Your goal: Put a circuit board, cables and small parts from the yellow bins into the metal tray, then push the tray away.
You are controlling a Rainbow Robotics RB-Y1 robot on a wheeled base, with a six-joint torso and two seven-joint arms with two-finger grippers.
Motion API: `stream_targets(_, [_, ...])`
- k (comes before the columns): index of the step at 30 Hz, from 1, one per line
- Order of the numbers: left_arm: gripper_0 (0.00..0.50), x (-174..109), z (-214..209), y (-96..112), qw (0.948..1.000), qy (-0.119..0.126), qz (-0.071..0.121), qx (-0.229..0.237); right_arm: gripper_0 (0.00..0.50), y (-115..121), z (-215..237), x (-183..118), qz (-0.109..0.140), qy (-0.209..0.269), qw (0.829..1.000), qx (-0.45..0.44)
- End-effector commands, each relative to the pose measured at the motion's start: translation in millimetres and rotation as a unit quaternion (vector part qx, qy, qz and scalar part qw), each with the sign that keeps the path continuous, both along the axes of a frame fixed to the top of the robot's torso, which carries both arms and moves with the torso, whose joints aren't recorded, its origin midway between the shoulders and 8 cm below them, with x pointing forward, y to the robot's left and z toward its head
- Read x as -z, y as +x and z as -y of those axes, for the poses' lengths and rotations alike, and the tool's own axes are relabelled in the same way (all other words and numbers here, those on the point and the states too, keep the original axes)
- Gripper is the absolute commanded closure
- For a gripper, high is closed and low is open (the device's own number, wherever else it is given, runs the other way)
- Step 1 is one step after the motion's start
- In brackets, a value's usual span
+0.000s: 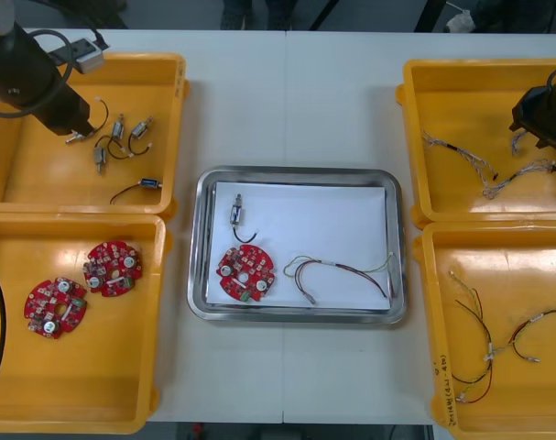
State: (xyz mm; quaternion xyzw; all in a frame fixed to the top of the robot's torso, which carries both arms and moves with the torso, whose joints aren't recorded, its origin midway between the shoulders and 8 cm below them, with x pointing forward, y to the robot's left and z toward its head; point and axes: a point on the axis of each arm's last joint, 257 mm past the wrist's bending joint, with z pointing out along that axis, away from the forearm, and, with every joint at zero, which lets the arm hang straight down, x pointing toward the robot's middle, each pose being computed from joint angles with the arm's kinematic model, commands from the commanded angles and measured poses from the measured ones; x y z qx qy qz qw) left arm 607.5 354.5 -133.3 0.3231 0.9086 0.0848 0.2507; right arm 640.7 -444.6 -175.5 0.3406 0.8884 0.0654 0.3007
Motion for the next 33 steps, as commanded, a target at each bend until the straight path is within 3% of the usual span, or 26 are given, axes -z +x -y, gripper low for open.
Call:
stream_targets(1, [0.000, -49, -26, 17, 0.9977, 0.039, 0.051, 0.024, 0.000, 17, 5, -38, 0.047, 0.028, 0.998, 0.039])
stream_targets(18, [0.000, -27, -33, 36, 0.9964, 0.035, 0.072, 0.028, 0.000, 16, -8, 3, 0.046, 0.054, 0.996, 0.052])
stream_targets(31, [0.000, -1, -29, 49, 0.9952, 0.009, 0.091, 0.033, 0.000, 6, -11, 30, 0.029, 0.063, 0.996, 0.058])
stream_targets(33, [0.000, 3, -27, 51, 0.9950, 0.009, 0.094, 0.034, 0.076, 5, -9, 32, 0.028, 0.062, 0.996, 0.059])
